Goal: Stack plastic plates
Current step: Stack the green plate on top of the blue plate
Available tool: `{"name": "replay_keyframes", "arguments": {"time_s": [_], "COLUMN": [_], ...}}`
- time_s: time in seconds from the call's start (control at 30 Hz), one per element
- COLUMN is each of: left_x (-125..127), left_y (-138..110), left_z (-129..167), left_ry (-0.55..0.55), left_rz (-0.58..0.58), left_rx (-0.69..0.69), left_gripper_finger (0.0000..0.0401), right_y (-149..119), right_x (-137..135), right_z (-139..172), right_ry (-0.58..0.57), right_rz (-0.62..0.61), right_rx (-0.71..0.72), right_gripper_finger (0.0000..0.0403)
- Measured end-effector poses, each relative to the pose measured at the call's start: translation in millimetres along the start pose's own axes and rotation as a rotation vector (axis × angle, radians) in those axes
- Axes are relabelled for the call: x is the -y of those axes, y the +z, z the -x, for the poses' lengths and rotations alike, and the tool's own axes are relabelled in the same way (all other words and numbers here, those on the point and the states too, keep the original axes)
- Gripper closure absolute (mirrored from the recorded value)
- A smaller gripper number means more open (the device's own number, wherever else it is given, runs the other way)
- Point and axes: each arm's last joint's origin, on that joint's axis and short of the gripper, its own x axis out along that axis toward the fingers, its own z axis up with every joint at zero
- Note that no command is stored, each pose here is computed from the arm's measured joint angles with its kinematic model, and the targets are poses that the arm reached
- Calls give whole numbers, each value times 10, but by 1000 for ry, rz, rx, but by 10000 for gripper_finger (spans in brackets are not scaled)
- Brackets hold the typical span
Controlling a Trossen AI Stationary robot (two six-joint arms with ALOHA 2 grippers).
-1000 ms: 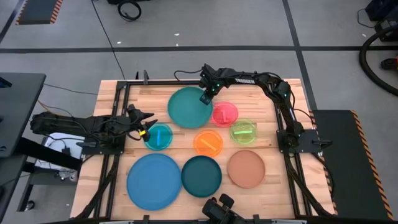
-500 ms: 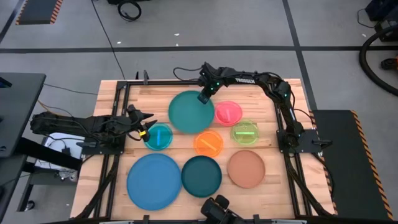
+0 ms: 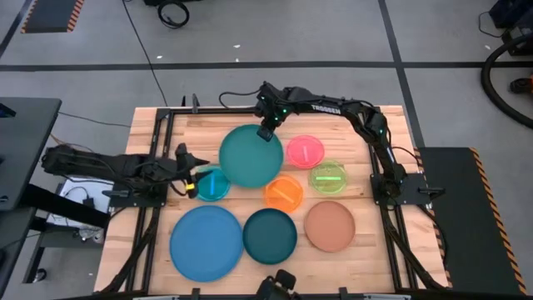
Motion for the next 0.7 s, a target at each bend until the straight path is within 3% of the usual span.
{"name": "replay_keyframes", "arguments": {"time_s": [0.2,0.4,0.7], "left_x": [181,339,627], "left_y": [-30,-80,97], "left_z": [-256,-486,-706], "left_ry": [-10,20,-10], "left_rz": [-175,-360,-592], "left_rx": [-60,-113,-220], "left_gripper_finger": [229,229,229], "right_y": [45,33,7], "right_x": [-23,-16,-30], "right_z": [48,50,48], "right_ry": [78,83,93], "right_rz": [-4,-15,-21], "right_rx": [17,4,-23], "right_gripper_finger": [383,383,383]}}
